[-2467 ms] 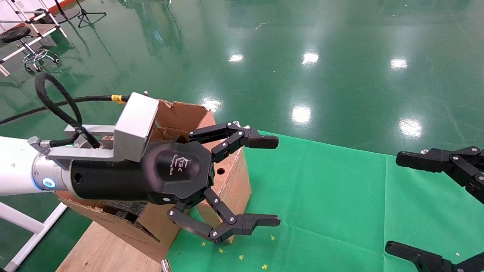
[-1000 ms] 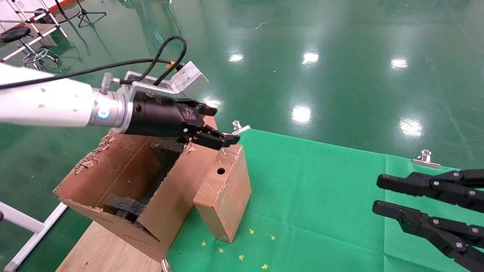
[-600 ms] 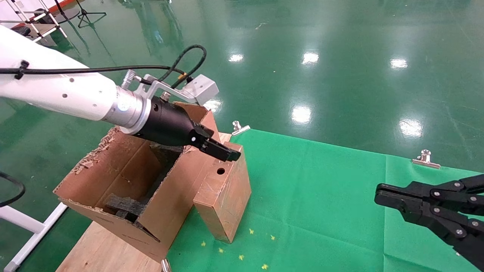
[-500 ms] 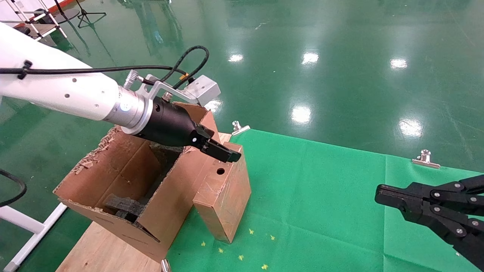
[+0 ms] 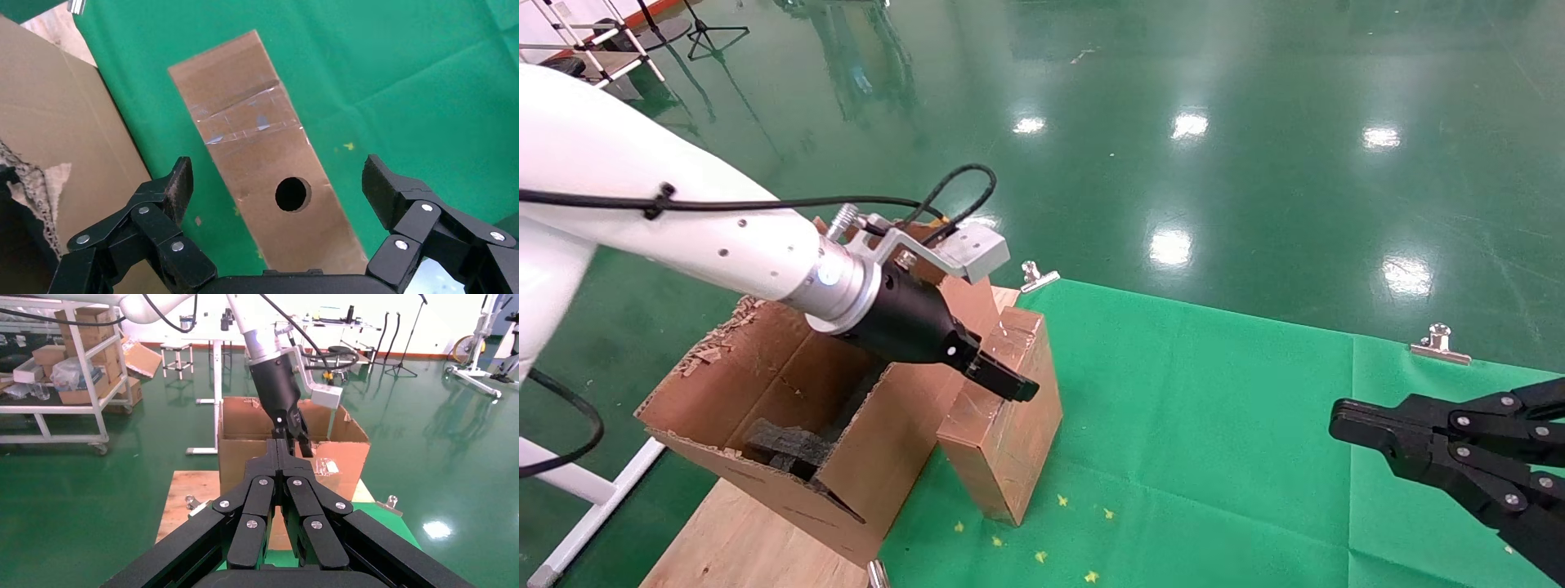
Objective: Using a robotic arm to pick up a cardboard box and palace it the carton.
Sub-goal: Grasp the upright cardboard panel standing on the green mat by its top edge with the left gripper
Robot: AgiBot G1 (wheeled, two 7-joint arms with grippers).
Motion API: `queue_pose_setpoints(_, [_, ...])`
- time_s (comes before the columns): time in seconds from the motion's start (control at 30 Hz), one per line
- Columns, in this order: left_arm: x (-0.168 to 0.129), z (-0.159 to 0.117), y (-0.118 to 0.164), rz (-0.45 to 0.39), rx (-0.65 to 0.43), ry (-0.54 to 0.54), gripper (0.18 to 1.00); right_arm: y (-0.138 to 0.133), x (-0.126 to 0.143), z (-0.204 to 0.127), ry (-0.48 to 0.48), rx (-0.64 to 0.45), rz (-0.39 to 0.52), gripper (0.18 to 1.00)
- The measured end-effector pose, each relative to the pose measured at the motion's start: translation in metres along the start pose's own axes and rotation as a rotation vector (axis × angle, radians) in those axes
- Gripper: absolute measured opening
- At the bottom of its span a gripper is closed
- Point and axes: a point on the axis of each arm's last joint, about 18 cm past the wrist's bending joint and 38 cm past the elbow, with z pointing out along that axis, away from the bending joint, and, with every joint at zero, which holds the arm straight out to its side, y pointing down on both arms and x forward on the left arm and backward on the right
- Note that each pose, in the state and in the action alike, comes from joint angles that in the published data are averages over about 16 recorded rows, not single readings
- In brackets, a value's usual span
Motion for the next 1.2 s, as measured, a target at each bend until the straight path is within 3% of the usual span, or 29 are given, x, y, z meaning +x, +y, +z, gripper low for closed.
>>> queue_pose_setpoints(0.73, [0.002, 0.016, -0.002, 0.005, -0.001, -0.024, 0.993, 0.0, 0.0, 0.0, 0.001, 0.0, 0.0, 0.209])
queue_pose_setpoints(0.93, [0.002, 0.015, -0.001, 0.003, -0.002, -0.021, 0.964, 0.0, 0.0, 0.0, 0.001, 0.0, 0.0, 0.251])
queue_pose_setpoints(1.2, [0.002, 0.015, -0.001, 0.0, -0.003, -0.018, 0.874, 0.0, 0.0, 0.0, 0.001, 0.0, 0.0, 0.369])
